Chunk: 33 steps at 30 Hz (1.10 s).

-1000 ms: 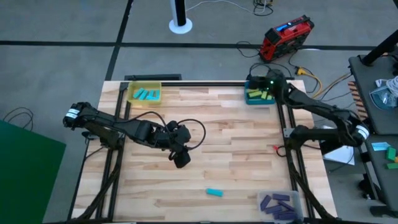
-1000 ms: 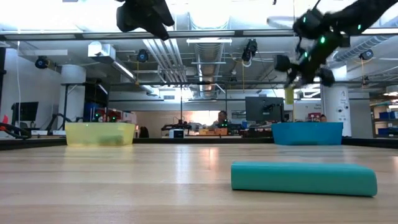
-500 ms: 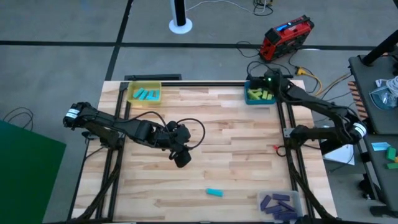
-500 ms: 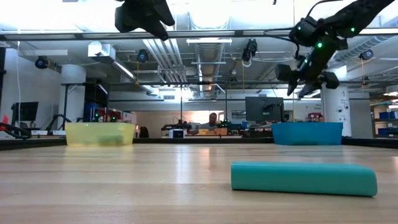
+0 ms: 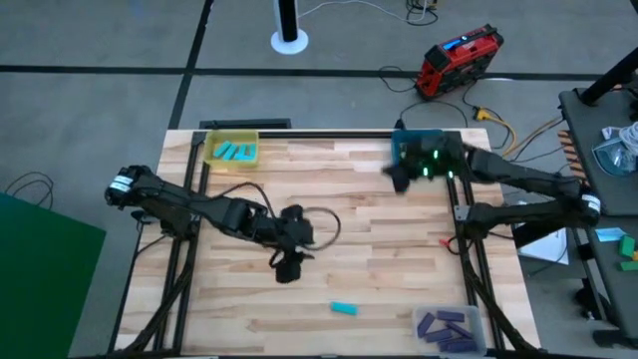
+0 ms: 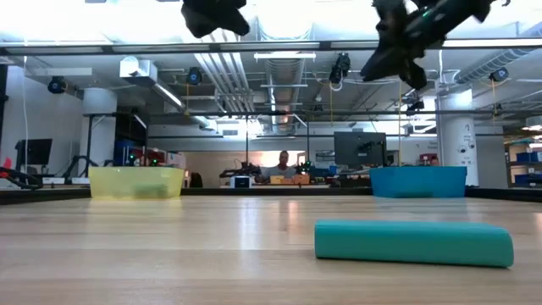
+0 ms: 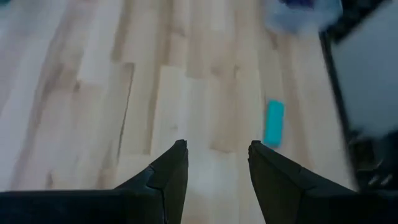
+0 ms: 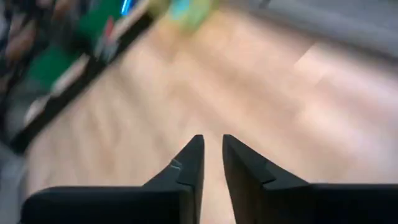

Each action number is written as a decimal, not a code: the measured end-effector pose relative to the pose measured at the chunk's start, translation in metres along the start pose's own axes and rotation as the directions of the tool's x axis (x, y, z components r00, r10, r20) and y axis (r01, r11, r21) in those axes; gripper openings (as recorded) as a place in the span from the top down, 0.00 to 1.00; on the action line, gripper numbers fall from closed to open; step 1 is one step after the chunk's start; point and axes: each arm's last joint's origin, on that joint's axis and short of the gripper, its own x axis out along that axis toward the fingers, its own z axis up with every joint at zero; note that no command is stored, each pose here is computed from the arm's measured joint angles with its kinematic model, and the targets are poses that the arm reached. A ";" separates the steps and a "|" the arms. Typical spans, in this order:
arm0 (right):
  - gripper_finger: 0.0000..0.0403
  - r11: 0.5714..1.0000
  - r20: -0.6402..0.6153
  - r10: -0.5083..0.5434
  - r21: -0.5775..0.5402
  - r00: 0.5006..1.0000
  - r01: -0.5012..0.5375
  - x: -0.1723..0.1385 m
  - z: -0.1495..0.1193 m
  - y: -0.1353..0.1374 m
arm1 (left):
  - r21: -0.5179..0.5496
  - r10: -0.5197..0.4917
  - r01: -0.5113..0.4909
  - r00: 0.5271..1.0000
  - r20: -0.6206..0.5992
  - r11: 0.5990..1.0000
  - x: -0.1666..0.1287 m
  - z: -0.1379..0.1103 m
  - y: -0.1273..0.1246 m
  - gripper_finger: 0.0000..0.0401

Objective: Sort blocks
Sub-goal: Put the light blue block into the yellow bin

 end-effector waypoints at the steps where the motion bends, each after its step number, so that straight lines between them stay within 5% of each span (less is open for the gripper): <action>1: 0.87 0.999 -0.060 0.029 -0.013 0.998 -0.030 -0.002 -0.010 0.009 | 0.069 -0.003 0.003 1.000 -0.004 0.998 0.004 -0.001 -0.002 0.63; 5: 0.93 0.996 -0.209 0.084 -0.019 0.974 -0.090 -0.017 -0.041 0.039 | 0.327 -0.086 0.106 0.994 -0.074 0.939 0.022 -0.009 -0.013 0.63; 8: 0.96 0.995 -0.292 0.096 -0.001 0.952 -0.101 -0.030 -0.060 0.052 | 0.393 -0.200 0.199 0.979 -0.040 0.898 0.033 -0.007 -0.028 0.63; 14: 0.96 0.992 -0.454 0.122 0.033 0.883 -0.120 -0.054 -0.087 0.064 | 0.348 -0.292 0.262 0.956 0.035 0.900 0.055 -0.011 -0.057 0.62; 22: 0.96 0.989 -0.613 -0.006 -0.121 0.790 -0.087 -0.074 -0.101 0.063 | 0.234 -0.297 0.274 0.952 0.069 0.933 0.071 -0.026 -0.091 0.51; 28: 0.96 0.970 -0.604 0.013 -0.185 0.797 -0.156 -0.077 -0.098 0.068 | 0.170 -0.217 0.198 0.971 0.099 0.965 0.078 -0.024 -0.104 0.46; 33: 0.96 0.956 -0.552 -0.026 -0.257 0.834 -0.140 -0.077 -0.096 0.067 | 0.194 -0.126 0.109 0.989 0.079 0.975 0.118 -0.032 -0.116 0.45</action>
